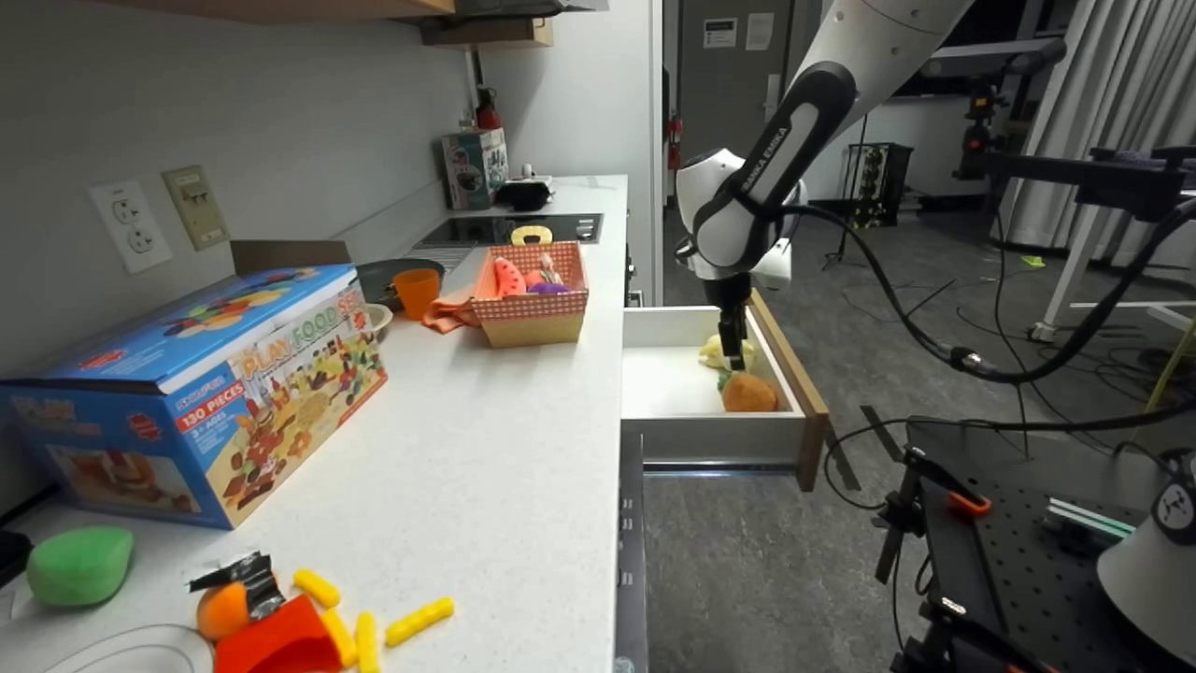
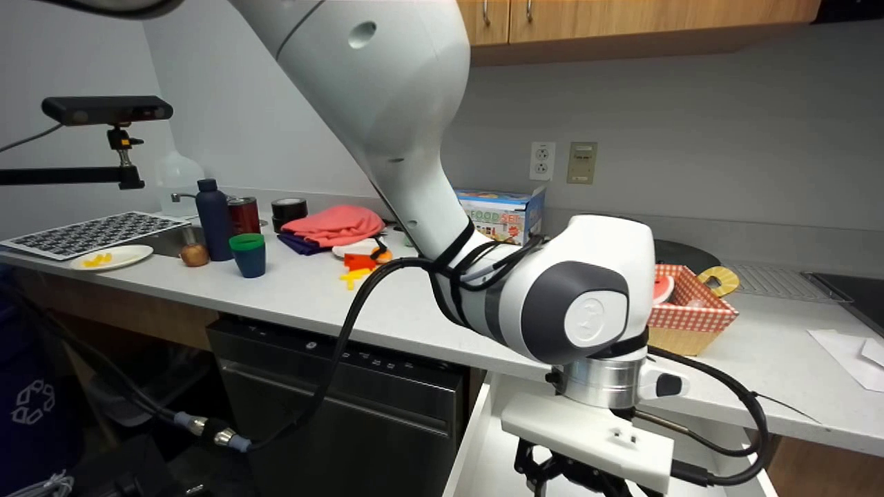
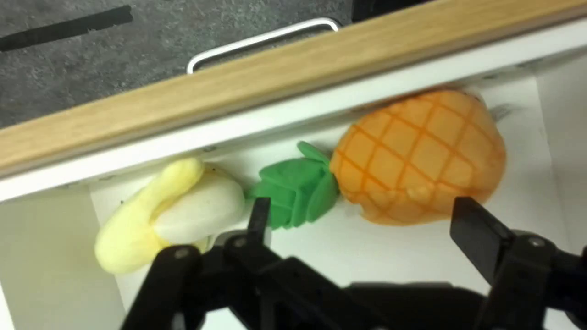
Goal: Open the drawer, pick up the plush toys, put them in the basket and close the drawer.
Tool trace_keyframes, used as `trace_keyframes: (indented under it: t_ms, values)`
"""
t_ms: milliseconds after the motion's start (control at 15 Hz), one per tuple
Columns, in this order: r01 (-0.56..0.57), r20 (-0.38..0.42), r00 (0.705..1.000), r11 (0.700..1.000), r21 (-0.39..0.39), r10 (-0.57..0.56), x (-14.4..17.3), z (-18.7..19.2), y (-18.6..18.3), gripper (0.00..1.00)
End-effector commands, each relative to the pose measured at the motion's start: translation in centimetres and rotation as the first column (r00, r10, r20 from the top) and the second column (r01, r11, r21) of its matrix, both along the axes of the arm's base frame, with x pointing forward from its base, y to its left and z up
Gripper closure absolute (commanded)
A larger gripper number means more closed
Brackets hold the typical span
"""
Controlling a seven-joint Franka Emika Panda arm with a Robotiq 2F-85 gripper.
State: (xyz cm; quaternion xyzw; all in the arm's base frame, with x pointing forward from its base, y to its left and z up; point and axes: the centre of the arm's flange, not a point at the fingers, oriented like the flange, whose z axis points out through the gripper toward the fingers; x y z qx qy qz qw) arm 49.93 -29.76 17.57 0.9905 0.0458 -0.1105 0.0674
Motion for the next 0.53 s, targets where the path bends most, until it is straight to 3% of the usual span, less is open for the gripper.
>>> trace_keyframes:
  t_ms: [0, 467]
  values:
    - [0.001, 0.017, 1.000, 0.996, 0.085, -0.003, 1.0, 0.7, 2.0, 0.00]
    - [0.039, -0.010, 0.999, 0.998, 0.043, -0.039, 2.1, -3.8, 1.5, 0.00]
